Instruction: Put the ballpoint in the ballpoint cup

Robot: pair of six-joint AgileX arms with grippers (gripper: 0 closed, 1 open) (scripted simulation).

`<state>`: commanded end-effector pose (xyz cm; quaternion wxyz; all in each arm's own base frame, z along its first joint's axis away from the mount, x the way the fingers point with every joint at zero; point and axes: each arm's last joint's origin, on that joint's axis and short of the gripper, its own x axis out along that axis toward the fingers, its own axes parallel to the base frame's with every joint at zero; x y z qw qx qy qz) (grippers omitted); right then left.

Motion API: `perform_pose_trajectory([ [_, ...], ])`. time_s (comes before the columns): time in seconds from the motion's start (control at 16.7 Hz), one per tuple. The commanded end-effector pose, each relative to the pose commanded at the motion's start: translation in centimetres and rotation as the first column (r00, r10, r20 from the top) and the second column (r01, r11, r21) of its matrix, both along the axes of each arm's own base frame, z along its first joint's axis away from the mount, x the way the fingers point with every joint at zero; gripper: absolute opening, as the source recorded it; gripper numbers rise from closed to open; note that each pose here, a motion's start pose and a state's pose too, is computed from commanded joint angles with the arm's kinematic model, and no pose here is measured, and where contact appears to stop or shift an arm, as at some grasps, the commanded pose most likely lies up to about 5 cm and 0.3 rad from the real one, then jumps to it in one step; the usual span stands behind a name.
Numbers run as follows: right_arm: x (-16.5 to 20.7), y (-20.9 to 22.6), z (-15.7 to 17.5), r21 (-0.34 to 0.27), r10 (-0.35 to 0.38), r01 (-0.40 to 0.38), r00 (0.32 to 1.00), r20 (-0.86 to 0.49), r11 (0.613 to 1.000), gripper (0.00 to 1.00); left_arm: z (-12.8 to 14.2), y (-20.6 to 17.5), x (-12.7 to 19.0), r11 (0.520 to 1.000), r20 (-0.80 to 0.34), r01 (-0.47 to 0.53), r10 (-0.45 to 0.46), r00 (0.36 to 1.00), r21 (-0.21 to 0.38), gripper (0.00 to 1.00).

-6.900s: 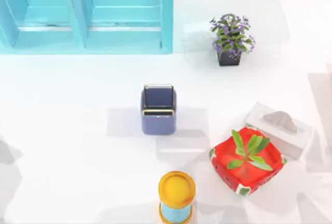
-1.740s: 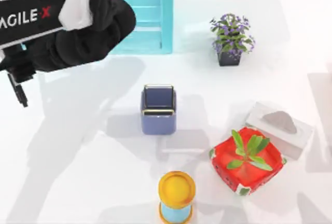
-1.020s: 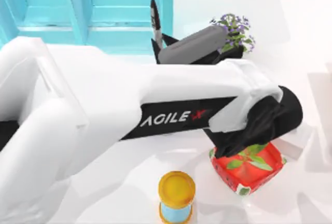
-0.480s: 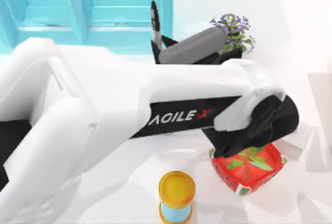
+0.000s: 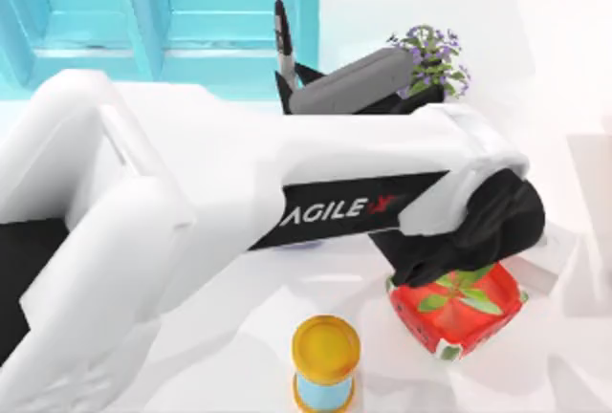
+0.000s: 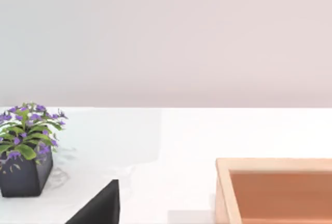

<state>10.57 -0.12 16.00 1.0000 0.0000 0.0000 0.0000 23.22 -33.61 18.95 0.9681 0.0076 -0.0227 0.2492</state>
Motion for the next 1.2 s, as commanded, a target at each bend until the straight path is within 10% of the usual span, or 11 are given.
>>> perform_pose_trajectory([
  [0.84,0.0,0.0,0.0,0.0,0.0,0.0,1.0,0.0,1.0,1.0,0.0,0.0,0.0,1.0,0.0,0.0,0.0,1.0,0.0,0.98],
  [1.2,0.0,0.0,0.0,0.0,0.0,0.0,1.0,0.0,1.0,1.0,0.0,0.0,0.0,1.0,0.0,0.0,0.0,1.0,0.0,1.0],
])
